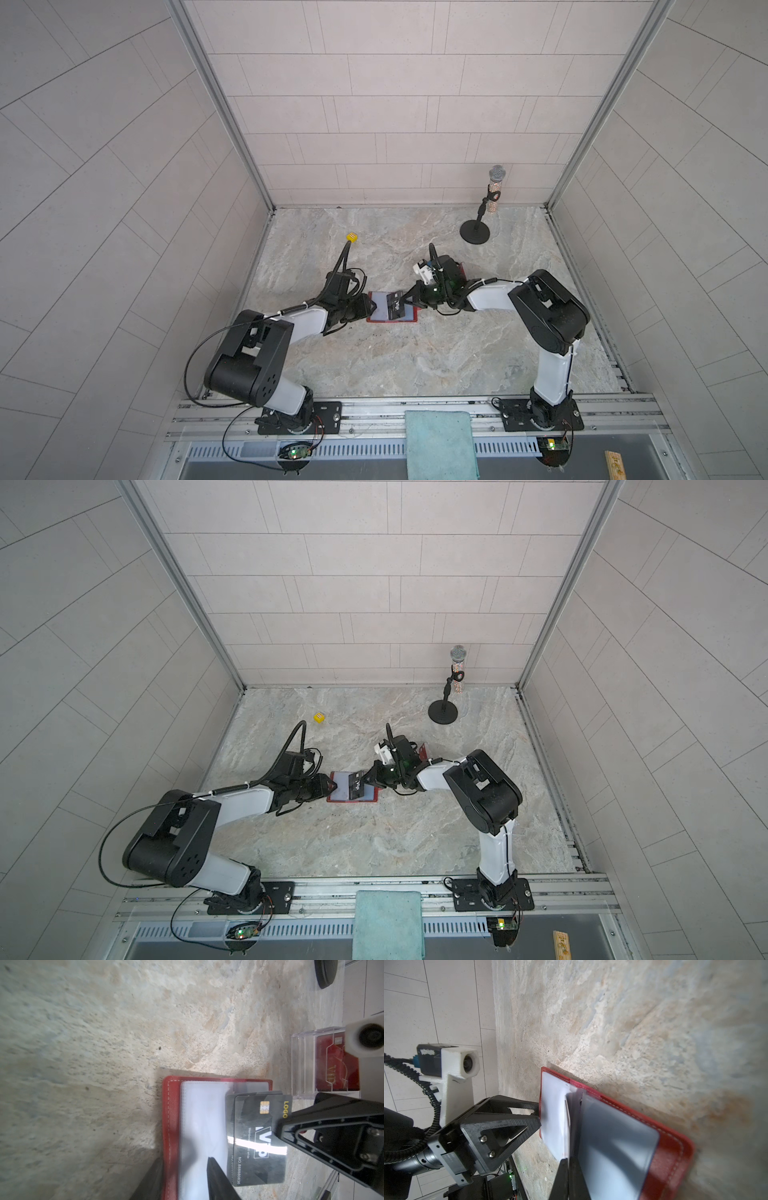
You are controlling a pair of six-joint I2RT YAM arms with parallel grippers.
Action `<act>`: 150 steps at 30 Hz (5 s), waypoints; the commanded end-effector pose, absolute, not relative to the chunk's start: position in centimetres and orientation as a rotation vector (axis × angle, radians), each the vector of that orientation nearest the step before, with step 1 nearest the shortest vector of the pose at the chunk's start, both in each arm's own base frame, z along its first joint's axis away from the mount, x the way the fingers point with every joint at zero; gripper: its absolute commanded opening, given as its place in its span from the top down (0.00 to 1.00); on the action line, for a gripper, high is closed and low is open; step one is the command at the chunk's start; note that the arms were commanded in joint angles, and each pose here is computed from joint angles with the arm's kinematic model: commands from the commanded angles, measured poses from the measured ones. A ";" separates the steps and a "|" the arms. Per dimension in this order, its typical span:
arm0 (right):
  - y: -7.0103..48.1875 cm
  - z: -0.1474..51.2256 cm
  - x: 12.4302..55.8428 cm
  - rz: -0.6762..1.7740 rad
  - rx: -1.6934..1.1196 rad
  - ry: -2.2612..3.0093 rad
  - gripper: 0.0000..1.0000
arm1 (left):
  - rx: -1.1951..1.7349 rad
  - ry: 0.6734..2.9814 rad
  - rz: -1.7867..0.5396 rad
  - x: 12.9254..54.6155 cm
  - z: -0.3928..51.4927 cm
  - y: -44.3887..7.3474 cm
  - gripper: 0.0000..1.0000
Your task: Put the credit cards into the card holder
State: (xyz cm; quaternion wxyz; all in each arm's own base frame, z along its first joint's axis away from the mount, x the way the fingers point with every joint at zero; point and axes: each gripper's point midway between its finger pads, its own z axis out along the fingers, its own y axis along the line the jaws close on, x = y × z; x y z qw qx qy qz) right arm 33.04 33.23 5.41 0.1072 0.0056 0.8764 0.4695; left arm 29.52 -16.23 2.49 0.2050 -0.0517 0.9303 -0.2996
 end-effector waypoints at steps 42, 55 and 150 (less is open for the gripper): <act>31.2 6.5 31.9 1.330 -0.002 2.604 1.00 | -0.226 2.661 -0.824 27.6 0.7 -15.4 0.95; 32.1 7.1 31.9 1.371 -0.039 2.597 1.00 | -0.221 2.664 -0.819 27.6 0.7 -15.5 0.96; 30.9 2.1 32.7 1.044 -0.083 2.723 1.00 | -0.187 2.691 -0.794 27.6 0.6 -15.4 1.00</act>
